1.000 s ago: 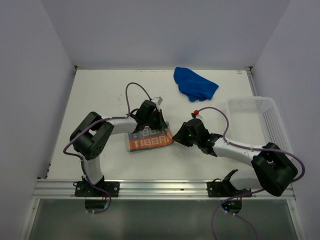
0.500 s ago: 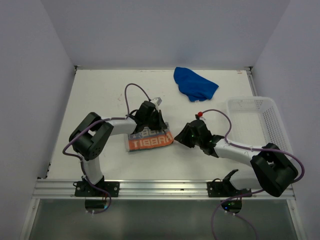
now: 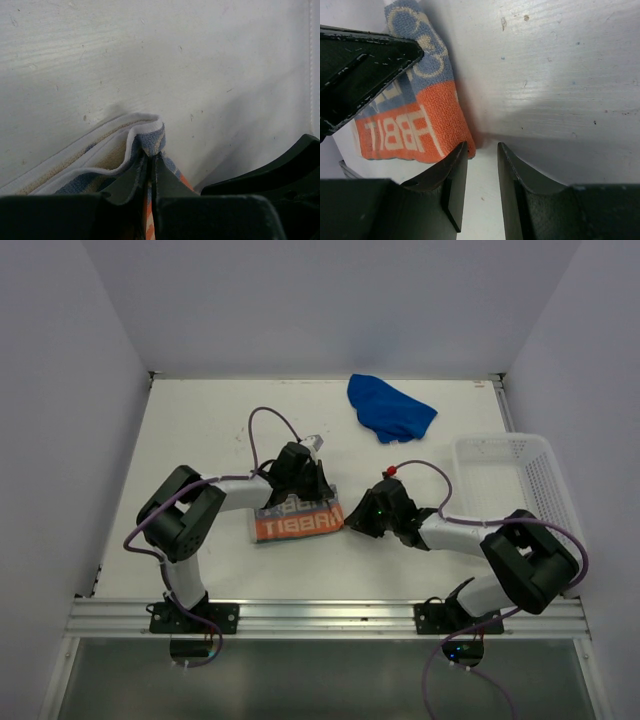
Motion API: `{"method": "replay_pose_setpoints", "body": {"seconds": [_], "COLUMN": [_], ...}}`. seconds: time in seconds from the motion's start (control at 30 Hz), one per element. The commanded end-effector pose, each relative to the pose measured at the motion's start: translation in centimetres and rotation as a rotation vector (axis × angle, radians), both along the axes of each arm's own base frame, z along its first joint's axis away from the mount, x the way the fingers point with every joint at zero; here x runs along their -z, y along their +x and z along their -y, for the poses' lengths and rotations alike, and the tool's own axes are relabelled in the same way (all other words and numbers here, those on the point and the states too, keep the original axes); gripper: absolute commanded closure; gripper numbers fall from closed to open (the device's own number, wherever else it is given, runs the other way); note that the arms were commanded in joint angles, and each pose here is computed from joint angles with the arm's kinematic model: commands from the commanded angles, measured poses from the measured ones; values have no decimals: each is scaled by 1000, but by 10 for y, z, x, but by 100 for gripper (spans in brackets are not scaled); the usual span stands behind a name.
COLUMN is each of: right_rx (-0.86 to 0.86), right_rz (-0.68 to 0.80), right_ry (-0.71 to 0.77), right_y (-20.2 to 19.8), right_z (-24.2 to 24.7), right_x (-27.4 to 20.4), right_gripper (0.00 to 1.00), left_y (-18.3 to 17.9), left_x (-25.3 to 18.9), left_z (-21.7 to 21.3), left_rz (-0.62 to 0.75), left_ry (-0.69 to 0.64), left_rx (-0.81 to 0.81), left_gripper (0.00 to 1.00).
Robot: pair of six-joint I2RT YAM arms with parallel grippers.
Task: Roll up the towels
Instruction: Roll the towel
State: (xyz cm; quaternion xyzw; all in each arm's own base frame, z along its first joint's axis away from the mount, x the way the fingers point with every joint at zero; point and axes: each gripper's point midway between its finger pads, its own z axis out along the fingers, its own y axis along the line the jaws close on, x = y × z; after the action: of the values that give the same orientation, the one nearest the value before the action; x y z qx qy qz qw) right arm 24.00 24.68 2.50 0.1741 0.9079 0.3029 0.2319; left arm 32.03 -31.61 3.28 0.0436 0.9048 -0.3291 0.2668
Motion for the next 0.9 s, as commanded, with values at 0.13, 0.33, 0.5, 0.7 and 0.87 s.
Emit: {"method": "replay_pose_setpoints", "body": {"seconds": [0.13, 0.33, 0.5, 0.7, 0.87], "right_rx": [-43, -60, -68, -78, -96], "right_rz": [86, 96, 105, 94, 82], "right_ry": [75, 108, 148, 176, 179], "right_y": [14, 16, 17, 16, 14], "right_z": [-18, -26, -32, -37, -40], "right_x": [-28, -33, -39, -39, -36], "right_gripper": [65, 64, 62, 61, 61], "left_y": [13, 13, 14, 12, 11], "left_x": [-19, -20, -22, -20, -20], "left_z": [-4, -8, -11, -11, -11], "left_rz": [72, 78, 86, 83, 81], "left_ry": [-34, -30, -27, -31, -34], "left_rx": [-49, -65, -82, -81, -84], "left_gripper": [100, 100, 100, 100, 100]}}
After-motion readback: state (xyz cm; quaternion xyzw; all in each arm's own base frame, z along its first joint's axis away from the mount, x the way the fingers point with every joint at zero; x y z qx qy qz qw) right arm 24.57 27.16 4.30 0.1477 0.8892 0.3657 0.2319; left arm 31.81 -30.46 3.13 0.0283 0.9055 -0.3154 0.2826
